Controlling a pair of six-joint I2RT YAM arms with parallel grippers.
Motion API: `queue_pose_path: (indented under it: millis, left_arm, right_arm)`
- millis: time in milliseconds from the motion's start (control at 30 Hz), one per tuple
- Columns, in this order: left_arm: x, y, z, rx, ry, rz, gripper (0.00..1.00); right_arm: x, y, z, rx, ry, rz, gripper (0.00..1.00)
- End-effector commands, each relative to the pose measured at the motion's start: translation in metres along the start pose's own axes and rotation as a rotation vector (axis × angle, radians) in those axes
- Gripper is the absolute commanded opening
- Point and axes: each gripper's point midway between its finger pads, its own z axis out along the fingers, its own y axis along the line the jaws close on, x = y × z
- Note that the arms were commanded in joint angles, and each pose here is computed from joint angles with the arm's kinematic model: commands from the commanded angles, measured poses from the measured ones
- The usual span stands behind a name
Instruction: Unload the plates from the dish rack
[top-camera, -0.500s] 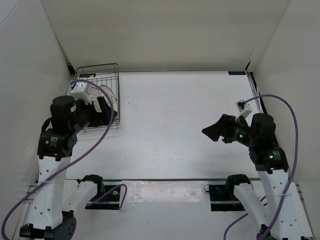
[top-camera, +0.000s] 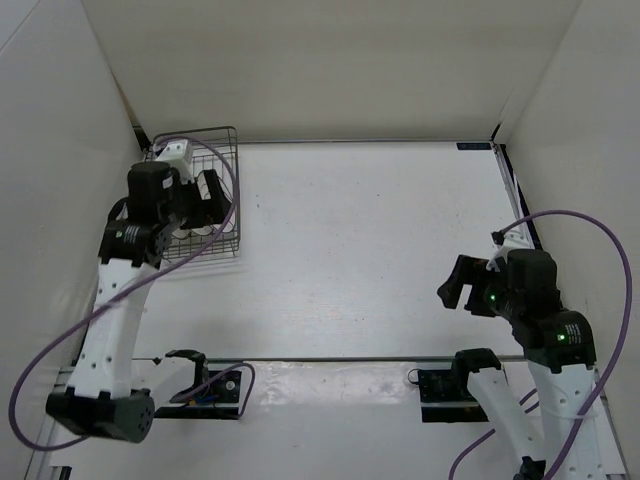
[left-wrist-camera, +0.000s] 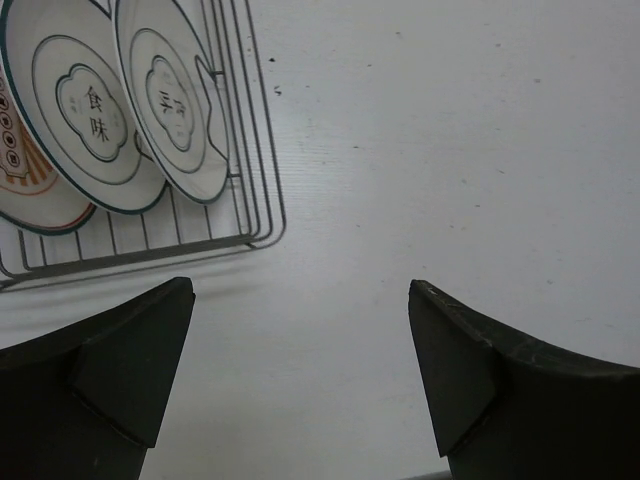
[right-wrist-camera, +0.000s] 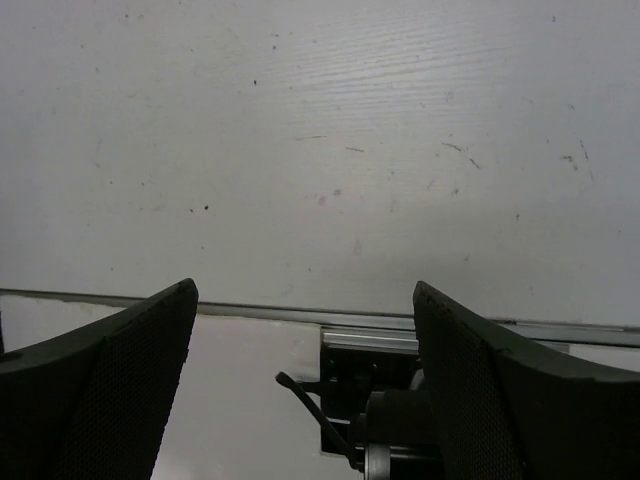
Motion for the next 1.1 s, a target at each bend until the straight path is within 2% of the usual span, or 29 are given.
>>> queue_pose_path:
  millis: [0,100,267,367,567,600,700,900,1067]
  left_arm:
    - [-0.017,0.020,0.029,-0.097,-0.016,0.070,1.00]
    - [-0.022,0.034,0.051,-0.162,0.009,0.097,0.99]
    - [-0.030,0.057,0.095,-0.214,0.059,0.002,0.93]
    - [-0.038,0.070,0.110,-0.250,0.056,-0.012,0.92]
    - [-0.044,0.089,0.142,-0.305,0.076,-0.018,0.90]
    - [-0.032,0.094,0.158,-0.309,0.125,-0.004,0.90]
    - [-0.027,0.101,0.177,-0.325,0.162,-0.001,0.85]
    - [-0.021,0.111,0.195,-0.352,0.187,0.009,0.74]
    - [-0.013,0.118,0.201,-0.376,0.213,0.027,0.69]
  right_arm:
    - [0.006,-0.007,-0.005,0.016,-0.018,-0.055,0.90]
    - [0.007,-0.011,-0.009,0.038,-0.027,-0.060,0.90]
    - [0.006,-0.001,-0.012,-0.016,-0.010,-0.091,0.90]
    - [0.011,0.009,-0.012,-0.083,0.011,-0.123,0.90]
    - [0.013,0.005,-0.011,-0.067,0.006,-0.131,0.90]
    - [0.014,0.004,-0.010,-0.063,0.007,-0.129,0.90]
    - [0.014,0.006,-0.012,-0.073,0.004,-0.132,0.90]
    - [0.014,0.003,-0.009,-0.059,0.004,-0.135,0.90]
    - [0.013,0.003,-0.009,-0.061,-0.002,-0.140,0.90]
